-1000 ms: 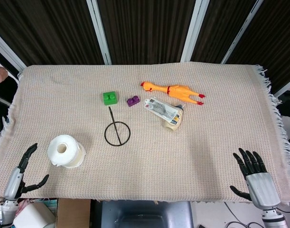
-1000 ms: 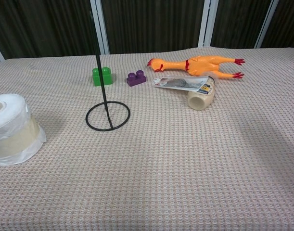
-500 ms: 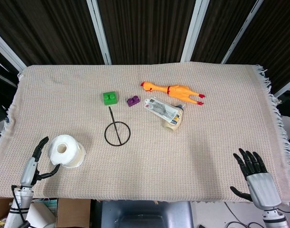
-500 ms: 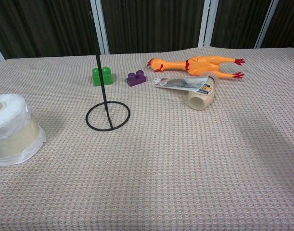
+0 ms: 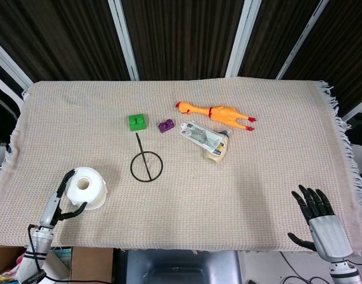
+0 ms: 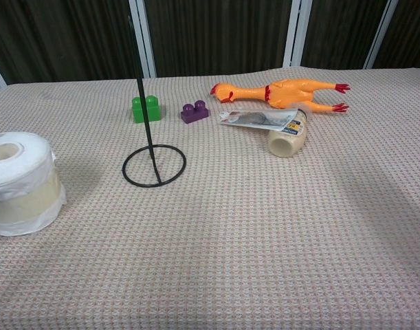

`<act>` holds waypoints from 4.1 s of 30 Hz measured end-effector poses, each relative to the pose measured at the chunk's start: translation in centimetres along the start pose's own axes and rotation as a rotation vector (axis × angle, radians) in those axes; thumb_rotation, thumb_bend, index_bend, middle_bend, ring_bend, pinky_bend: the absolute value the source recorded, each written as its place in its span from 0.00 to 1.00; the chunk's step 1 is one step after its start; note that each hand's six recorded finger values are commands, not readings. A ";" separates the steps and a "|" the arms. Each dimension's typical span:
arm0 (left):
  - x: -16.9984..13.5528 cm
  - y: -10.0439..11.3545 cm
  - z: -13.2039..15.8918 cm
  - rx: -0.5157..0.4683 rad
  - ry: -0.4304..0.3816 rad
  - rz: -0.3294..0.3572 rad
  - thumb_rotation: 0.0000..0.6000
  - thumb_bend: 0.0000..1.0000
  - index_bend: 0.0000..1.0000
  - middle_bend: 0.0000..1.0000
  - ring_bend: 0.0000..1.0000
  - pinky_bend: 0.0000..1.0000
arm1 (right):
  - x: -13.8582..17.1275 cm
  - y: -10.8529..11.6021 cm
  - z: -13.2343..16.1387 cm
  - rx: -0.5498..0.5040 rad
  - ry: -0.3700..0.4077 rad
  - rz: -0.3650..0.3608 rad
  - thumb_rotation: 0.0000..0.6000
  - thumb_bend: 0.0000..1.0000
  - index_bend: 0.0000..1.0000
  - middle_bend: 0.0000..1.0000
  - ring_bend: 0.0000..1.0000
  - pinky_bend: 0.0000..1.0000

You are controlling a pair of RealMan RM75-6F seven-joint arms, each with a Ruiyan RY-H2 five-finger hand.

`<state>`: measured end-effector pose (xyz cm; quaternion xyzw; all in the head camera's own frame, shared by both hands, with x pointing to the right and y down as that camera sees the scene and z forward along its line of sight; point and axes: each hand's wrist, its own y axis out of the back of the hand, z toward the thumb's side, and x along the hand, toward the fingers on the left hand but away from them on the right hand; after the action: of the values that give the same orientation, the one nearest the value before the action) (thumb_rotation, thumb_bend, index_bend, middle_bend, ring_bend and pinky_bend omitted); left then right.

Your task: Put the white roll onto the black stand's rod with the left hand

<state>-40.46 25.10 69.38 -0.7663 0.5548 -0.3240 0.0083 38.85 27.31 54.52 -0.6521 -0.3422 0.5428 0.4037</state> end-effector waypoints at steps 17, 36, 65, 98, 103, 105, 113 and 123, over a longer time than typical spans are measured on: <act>1.7 0.8 0.1 -0.061 0.128 0.122 1.00 0.83 0.66 0.85 0.90 1.00 | 0.2 0.0 0.0 0.001 -0.001 0.000 1.00 0.05 0.00 0.00 0.00 0.00; 2.6 7.5 16.3 -0.274 -0.227 0.388 1.00 0.86 0.68 0.88 0.93 1.00 | 0.8 0.4 0.2 -0.018 0.023 -0.003 1.00 0.05 0.00 0.00 0.00 0.00; 11.0 -1.6 27.7 -0.231 -0.212 0.302 1.00 0.82 0.68 0.87 0.93 1.00 | 0.8 0.8 -0.2 -0.045 0.047 0.031 1.00 0.05 0.00 0.00 0.00 0.00; 10.6 -5.6 28.1 -0.129 -0.206 0.226 1.00 0.78 0.65 0.83 0.89 1.00 | 2.0 1.1 -0.2 -0.064 0.061 0.040 1.00 0.06 0.00 0.00 0.00 0.00; 10.7 -6.1 28.1 -0.067 -0.223 0.231 1.00 0.72 0.60 0.78 0.82 1.00 | 2.1 1.3 -0.2 -0.069 0.061 0.036 1.00 0.05 0.00 0.00 0.00 0.00; 10.7 -6.2 28.0 -0.063 -0.222 0.219 1.00 0.64 0.53 0.71 0.70 0.95 | 2.1 1.3 -0.3 -0.069 0.062 0.036 1.00 0.05 0.00 0.00 0.00 0.00; 10.7 -6.7 27.5 -0.021 -0.213 0.152 1.00 0.43 0.00 0.15 0.04 0.14 | 2.1 1.4 -0.3 -0.072 0.061 0.033 1.00 0.05 0.00 0.00 0.00 0.00; 10.8 -5.9 27.0 0.006 -0.209 0.119 1.00 0.39 0.00 0.00 0.00 0.04 | 2.1 1.4 -0.3 -0.073 0.060 0.033 1.00 0.06 0.00 0.00 0.00 0.00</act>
<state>-19.94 8.74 55.54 -0.7615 0.5944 -0.2430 0.0878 39.51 28.53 52.35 -0.6879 -0.3389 0.5169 0.3805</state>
